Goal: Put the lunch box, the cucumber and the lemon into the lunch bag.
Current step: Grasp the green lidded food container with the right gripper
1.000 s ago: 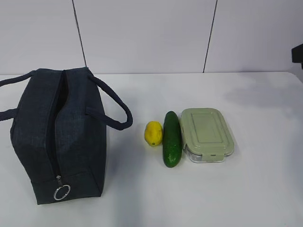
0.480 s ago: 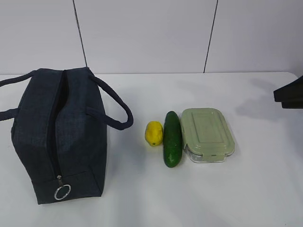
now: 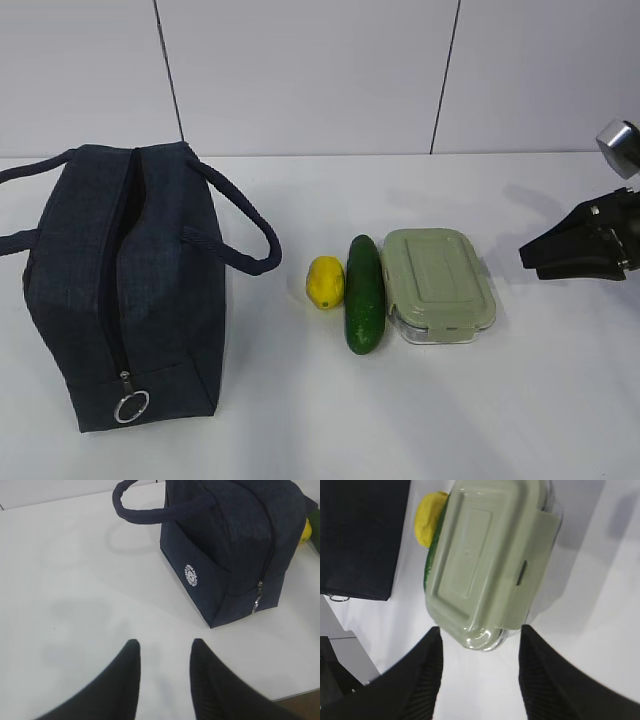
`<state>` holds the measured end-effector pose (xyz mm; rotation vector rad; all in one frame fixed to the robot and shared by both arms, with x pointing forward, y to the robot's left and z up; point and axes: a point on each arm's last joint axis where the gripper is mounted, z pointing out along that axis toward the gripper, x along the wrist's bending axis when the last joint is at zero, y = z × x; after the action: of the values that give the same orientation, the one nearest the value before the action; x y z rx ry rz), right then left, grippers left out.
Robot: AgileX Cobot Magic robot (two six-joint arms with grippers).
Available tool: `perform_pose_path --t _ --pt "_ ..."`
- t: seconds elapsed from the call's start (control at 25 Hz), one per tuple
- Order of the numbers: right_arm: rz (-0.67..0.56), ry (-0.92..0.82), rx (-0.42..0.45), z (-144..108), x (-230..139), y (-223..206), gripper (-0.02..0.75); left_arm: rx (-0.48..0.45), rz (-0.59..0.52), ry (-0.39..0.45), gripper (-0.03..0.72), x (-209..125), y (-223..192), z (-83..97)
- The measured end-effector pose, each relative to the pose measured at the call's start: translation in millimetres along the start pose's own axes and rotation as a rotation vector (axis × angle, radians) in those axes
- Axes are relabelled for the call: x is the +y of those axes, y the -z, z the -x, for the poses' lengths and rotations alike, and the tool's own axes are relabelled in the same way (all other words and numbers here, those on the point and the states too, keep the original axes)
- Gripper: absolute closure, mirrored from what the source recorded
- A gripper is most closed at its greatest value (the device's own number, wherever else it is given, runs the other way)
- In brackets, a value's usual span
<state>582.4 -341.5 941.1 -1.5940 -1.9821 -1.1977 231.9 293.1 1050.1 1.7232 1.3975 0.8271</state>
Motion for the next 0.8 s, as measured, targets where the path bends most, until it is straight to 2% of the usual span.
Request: perform_pose_path --t 0.56,0.64,0.8 --pt "0.067 -0.005 0.022 2.6 10.1 -0.9 0.381 0.0 0.0 0.0 0.445 0.0 0.0 0.0" --pt "0.069 -0.01 0.027 3.5 10.3 -2.4 0.358 0.0 0.0 0.0 0.445 0.0 0.0 0.0" --pt "0.063 -0.05 0.042 16.0 8.3 -11.5 0.264 0.0 0.0 0.0 0.445 0.0 0.0 0.0"
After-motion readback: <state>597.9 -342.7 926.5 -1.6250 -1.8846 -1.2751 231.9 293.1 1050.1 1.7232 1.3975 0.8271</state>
